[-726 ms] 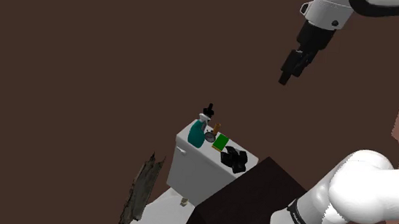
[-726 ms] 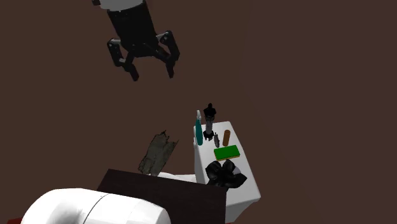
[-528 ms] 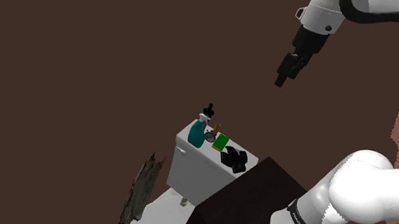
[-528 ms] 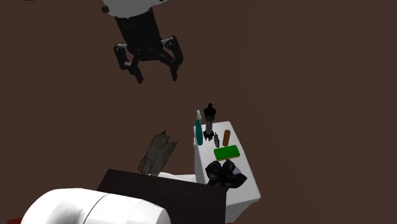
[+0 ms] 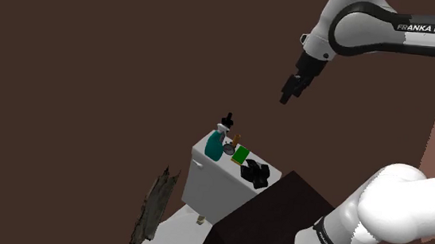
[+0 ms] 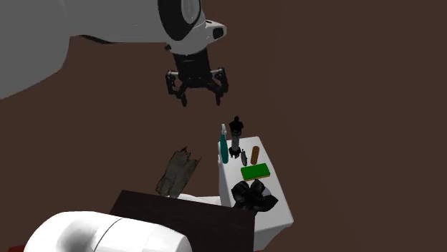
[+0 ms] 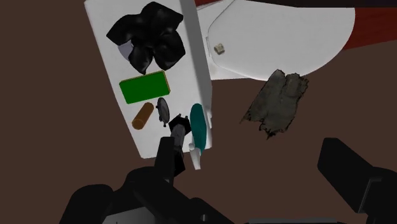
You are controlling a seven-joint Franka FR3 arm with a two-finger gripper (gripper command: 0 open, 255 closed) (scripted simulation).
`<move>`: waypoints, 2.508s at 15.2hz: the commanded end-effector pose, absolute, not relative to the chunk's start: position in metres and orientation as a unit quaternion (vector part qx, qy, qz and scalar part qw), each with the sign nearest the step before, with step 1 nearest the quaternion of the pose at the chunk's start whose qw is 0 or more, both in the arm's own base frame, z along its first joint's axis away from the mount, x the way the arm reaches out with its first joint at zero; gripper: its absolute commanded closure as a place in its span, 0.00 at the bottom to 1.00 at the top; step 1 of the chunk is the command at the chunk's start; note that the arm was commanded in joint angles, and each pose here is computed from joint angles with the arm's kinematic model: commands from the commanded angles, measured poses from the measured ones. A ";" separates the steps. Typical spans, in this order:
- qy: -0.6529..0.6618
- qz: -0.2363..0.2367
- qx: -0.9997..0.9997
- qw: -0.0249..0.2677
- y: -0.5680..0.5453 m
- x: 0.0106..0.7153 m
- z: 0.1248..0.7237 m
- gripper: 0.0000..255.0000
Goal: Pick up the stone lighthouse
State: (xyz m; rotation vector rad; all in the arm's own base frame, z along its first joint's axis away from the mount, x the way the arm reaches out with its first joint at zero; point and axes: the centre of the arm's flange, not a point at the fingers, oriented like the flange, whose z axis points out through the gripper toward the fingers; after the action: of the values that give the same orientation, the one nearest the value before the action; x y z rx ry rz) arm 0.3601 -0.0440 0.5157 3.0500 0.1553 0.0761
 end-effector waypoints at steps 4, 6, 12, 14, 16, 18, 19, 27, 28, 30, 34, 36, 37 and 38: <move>0.057 0.039 0.997 0.025 -0.069 0.393 0.467 0.00; 0.060 0.043 0.997 0.017 -0.079 0.407 0.446 0.00; 0.068 0.058 0.996 -0.005 -0.105 0.451 0.385 0.00; 0.070 0.062 0.995 -0.013 -0.113 0.465 0.365 0.00; 0.073 0.067 0.995 -0.020 -0.121 0.481 0.345 0.00; 0.076 0.072 0.994 -0.028 -0.128 0.496 0.324 0.00; 0.077 0.074 0.994 -0.031 -0.131 0.504 0.314 0.00; 0.087 0.093 0.990 -0.061 -0.155 0.568 0.234 0.00; 0.088 0.095 0.989 -0.065 -0.158 0.576 0.224 0.00; 0.091 0.100 0.988 -0.073 -0.163 0.592 0.204 0.00; 0.092 0.101 0.988 -0.075 -0.164 0.597 0.182 0.00; 0.092 0.101 0.988 -0.075 -0.164 0.597 0.171 0.00; 0.092 0.101 0.988 -0.075 -0.164 0.597 0.166 0.00; 0.092 0.101 0.988 -0.075 -0.164 0.597 0.161 0.00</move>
State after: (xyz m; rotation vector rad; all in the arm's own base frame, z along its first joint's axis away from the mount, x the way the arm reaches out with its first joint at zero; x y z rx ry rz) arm 0.5972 -0.1645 0.1662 3.2602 0.3023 0.3337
